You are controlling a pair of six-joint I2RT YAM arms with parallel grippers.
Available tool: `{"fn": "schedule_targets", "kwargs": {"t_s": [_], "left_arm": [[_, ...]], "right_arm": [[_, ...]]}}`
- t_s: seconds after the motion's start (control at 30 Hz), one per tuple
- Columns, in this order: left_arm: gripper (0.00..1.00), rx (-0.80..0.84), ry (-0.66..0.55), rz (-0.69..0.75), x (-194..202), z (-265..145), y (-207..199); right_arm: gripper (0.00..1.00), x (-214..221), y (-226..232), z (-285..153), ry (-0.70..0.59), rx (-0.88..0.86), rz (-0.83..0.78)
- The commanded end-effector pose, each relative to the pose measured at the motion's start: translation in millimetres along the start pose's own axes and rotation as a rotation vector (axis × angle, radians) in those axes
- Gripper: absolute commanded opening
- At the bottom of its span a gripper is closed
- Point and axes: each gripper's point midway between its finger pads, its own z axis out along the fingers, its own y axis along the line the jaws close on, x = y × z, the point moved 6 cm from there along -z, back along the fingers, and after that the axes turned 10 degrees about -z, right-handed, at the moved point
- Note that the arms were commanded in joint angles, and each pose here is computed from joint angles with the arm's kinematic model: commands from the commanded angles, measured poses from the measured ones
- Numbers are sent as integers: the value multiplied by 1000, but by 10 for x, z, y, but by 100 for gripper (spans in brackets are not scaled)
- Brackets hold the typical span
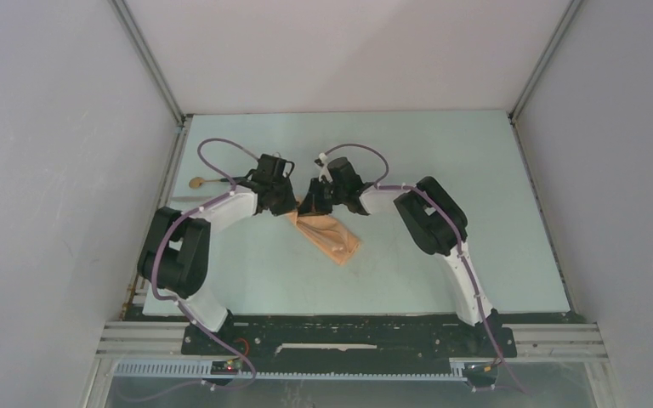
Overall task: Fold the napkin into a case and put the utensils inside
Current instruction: Grasp the top corner of the smaller rectangle folded napkin from the folded napkin.
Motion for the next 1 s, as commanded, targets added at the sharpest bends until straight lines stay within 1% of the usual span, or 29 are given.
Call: {"fn": "schedule_targets", "kwargs": {"t_s": [0.0, 0.03, 0.07, 0.13, 0.2, 0.27, 0.33, 0.47, 0.6, 0.7, 0.77, 0.8, 0.87, 0.97], "left_arm": [[0, 80, 9, -51, -27, -135, -61], [0, 75, 12, -57, -31, -125, -45], [0, 71, 22, -63, -41, -111, -27], [0, 54, 41, -66, -37, -74, 11], [0, 34, 49, -75, -18, -35, 60], [0, 35, 52, -83, -1, -24, 85], [0, 31, 43, -88, 3, -40, 105], [0, 42, 30, -95, 10, -68, 117], [0, 48, 20, -95, 24, -109, 135], [0, 50, 11, -92, 15, -131, 144], [0, 55, 8, -92, 12, -138, 141], [0, 54, 7, -91, 16, -140, 146], [0, 55, 6, -95, 21, -143, 159], [0, 71, -8, -104, -16, -160, 150]], "right_arm": [[0, 87, 59, 169, 13, 76, -51], [0, 103, 68, 167, 20, 71, -46], [2, 123, 86, 167, 20, 42, -53], [11, 125, 169, 145, 29, -67, -84], [15, 24, 180, 43, 9, -156, -70], [24, -51, 140, -76, -23, -206, -32], [33, -80, 138, -144, -17, -233, -11], [42, -95, 130, -168, 7, -266, 10], [46, -60, 94, -133, 16, -280, 44], [47, -41, 80, -63, 24, -275, 65], [45, -33, 73, -22, 27, -273, 80], [42, -31, 75, -1, 33, -267, 87], [29, -3, 69, 37, 44, -253, 93], [15, 83, 46, 75, 70, -228, 87]]}}
